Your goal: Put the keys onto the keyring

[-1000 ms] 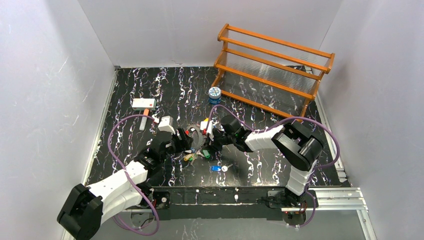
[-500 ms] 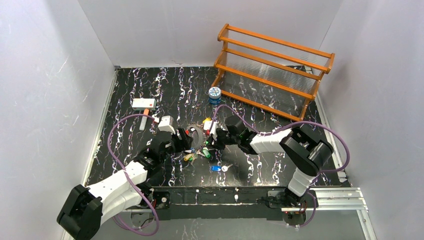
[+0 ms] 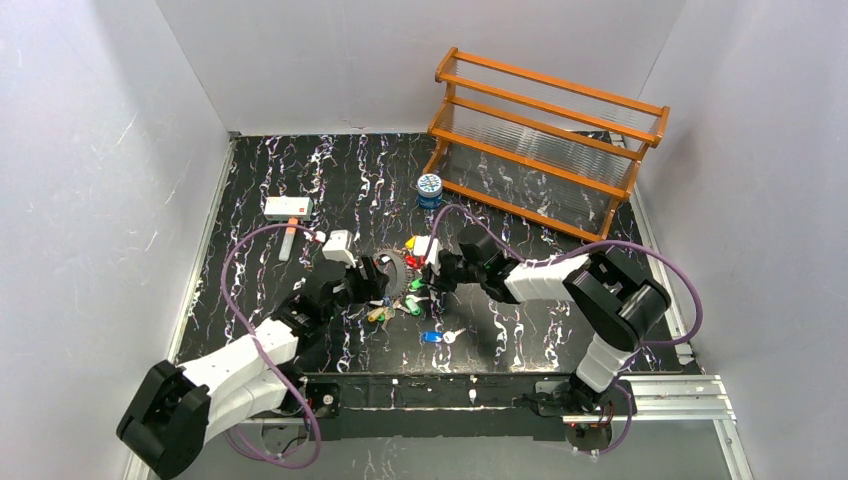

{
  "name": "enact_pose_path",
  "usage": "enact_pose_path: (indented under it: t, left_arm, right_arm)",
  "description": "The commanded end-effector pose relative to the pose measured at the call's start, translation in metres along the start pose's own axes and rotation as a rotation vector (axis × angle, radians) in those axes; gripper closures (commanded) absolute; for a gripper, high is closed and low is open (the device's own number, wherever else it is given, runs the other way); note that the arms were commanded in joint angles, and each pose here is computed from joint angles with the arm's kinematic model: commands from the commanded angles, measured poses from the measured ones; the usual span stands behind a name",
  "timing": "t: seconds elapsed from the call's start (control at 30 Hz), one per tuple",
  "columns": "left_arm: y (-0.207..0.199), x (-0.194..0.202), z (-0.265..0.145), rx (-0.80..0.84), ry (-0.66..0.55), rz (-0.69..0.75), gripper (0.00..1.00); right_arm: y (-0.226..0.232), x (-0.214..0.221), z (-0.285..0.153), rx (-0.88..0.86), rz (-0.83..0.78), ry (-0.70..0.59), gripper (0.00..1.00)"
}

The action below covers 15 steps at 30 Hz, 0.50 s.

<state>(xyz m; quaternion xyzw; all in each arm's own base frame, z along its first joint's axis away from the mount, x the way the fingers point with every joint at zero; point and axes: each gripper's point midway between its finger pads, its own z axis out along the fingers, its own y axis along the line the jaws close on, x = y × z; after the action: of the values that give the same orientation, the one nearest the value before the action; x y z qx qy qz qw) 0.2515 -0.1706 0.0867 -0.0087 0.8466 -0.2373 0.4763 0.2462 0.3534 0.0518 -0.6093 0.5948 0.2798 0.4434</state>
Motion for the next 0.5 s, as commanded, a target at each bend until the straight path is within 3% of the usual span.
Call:
enact_pose_path:
  t: [0.0, 0.2, 0.33, 0.47]
  left_arm:
    - [-0.006, -0.002, 0.011, 0.004, 0.053, 0.089, 0.36]
    - [-0.025, 0.001, 0.034, 0.068, 0.157, 0.189, 0.42]
    - [-0.039, 0.011, 0.047, 0.145, 0.202, 0.205, 0.65]
    - [-0.041, 0.032, 0.055, 0.169, 0.277, 0.177, 0.75]
  right_arm:
    - [-0.041, -0.018, -0.005, 0.094, 0.117, -0.076, 0.66]
    - [-0.05, -0.01, -0.012, 0.067, 0.226, -0.107, 0.65]
    - [-0.042, -0.002, -0.008, 0.017, 0.246, -0.08, 0.66]
    - [-0.03, 0.0, -0.005, -0.049, 0.265, -0.079, 0.67]
